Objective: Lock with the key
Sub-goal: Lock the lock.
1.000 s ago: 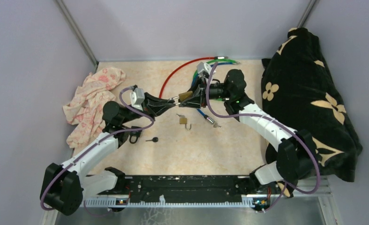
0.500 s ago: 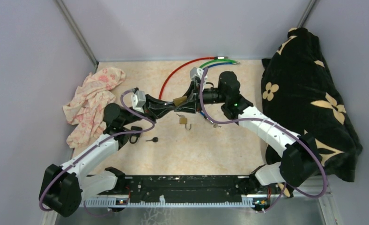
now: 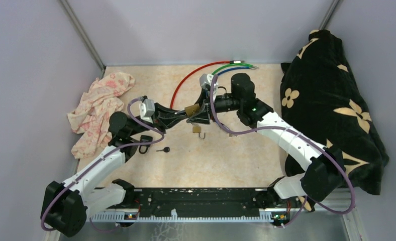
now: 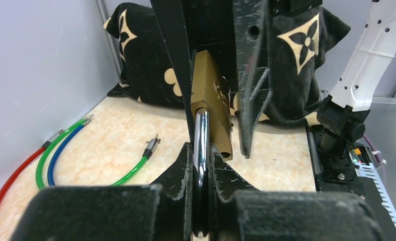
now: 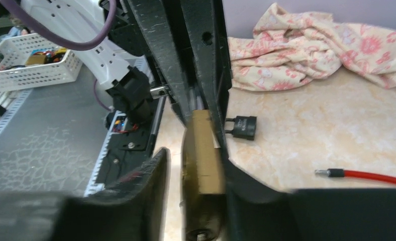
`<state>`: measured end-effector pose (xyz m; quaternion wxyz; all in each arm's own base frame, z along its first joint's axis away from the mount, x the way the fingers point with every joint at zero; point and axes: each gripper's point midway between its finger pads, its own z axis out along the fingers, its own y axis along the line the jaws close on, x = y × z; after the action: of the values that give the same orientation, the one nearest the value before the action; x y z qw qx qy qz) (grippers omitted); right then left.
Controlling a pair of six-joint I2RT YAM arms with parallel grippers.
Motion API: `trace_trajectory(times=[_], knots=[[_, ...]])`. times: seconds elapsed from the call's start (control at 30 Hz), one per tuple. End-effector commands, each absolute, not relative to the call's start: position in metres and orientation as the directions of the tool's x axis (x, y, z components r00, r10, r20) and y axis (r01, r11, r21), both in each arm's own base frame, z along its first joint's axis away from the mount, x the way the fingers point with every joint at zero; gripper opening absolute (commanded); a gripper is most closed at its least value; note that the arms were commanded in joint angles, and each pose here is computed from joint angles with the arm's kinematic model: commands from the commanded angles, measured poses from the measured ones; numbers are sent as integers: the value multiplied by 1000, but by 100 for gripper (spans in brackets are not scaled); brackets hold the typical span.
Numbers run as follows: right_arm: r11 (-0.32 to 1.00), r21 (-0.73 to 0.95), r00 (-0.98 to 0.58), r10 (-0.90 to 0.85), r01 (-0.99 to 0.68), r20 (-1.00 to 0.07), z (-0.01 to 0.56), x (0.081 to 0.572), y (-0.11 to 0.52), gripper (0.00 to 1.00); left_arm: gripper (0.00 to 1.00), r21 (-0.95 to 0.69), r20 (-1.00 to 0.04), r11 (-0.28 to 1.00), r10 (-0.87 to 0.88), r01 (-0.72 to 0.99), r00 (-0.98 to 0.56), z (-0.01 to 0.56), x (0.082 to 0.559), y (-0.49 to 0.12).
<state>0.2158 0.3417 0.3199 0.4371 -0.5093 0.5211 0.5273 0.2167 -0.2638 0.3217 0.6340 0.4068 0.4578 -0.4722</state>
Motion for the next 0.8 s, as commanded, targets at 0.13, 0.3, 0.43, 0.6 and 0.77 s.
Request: trace_trajectory(times=[0.13,0.3,0.43,0.6,0.77], knots=[[52,-3,-2,-95,-999,-996,334,248,324,74,0,169,-939,177,-272,970,213,344,197,-260],[40,23,-26,-85,-999,-996,334,247,312,75,0,169,-942,168,-263,971,209,342,197,-261],[-6,51,-50,-70,-999,-996,337,244,315,65,0,172,-943,152,-261,973,207,342,195,-262],[-69,62,-58,-69,-996,-996,335,236,320,68,0,161,-946,162,-257,974,199,341,199,-263],[-82,23,-20,-45,-996,-999,341,225,327,61,0,145,-949,174,-255,974,187,340,202,-263]])
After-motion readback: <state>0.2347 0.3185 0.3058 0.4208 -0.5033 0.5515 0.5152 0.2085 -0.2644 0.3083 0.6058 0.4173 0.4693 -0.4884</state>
